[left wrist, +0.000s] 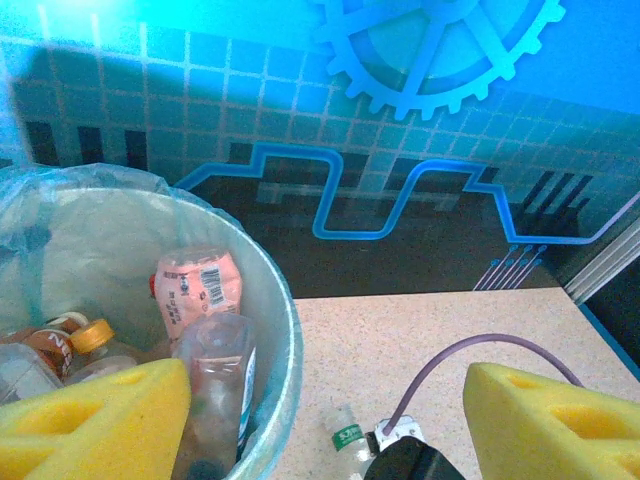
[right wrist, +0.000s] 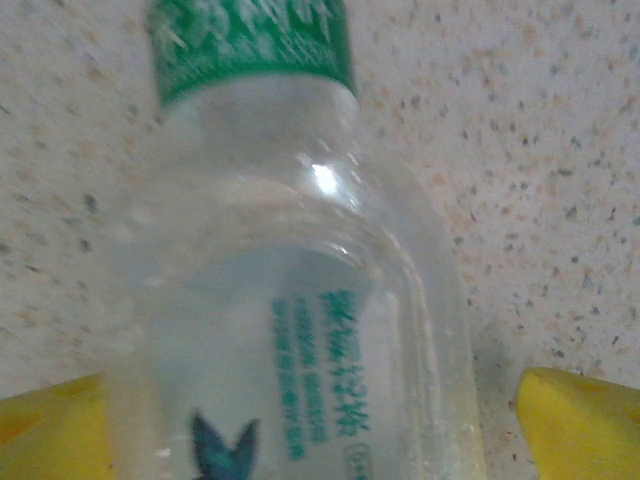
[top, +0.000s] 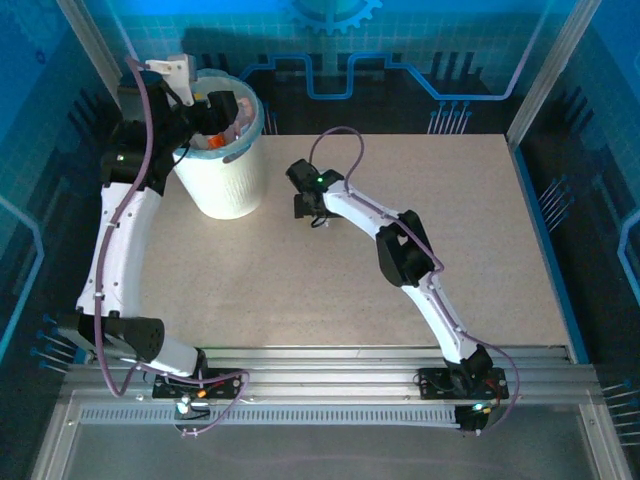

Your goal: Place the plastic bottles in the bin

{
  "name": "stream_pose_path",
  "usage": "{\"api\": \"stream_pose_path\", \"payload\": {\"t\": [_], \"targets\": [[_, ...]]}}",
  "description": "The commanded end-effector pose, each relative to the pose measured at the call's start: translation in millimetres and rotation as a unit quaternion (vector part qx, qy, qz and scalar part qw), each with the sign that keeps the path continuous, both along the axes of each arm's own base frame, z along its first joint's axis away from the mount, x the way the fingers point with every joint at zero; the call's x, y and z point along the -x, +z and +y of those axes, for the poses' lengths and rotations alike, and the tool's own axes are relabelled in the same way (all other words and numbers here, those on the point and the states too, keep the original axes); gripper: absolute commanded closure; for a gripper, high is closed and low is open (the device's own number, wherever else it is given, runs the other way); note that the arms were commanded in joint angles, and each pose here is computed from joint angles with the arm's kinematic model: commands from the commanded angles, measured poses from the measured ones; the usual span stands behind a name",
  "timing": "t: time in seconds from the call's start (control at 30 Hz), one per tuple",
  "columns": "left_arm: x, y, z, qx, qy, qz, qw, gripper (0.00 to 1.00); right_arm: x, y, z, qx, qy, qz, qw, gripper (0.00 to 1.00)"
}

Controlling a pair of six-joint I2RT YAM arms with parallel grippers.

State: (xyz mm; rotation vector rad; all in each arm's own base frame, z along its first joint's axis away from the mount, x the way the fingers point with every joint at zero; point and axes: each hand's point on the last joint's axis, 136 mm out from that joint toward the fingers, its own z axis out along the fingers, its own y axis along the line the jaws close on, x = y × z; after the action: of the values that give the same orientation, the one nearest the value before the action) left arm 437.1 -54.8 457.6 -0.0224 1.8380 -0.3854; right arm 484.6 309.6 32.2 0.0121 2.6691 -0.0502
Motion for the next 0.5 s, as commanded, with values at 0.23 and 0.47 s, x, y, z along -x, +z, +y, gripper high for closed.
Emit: {"api": "stream_pose_path", "payload": {"t": [0.23, 0.47], "targets": [[14.7, 9.1, -8.5, 0.03, -0.017, -0.012, 0.999, 0.27, 12.6, 13.4, -22.9, -0.03, 0.021, 0.03, 0.999, 0.27], [23.1, -0.6, -8.0, 0.03, -0.016, 0.003, 0.999, 0.27, 13.2, 11.0, -23.0, -0.036, 0.036, 0.038, 0.998, 0.35]]}}
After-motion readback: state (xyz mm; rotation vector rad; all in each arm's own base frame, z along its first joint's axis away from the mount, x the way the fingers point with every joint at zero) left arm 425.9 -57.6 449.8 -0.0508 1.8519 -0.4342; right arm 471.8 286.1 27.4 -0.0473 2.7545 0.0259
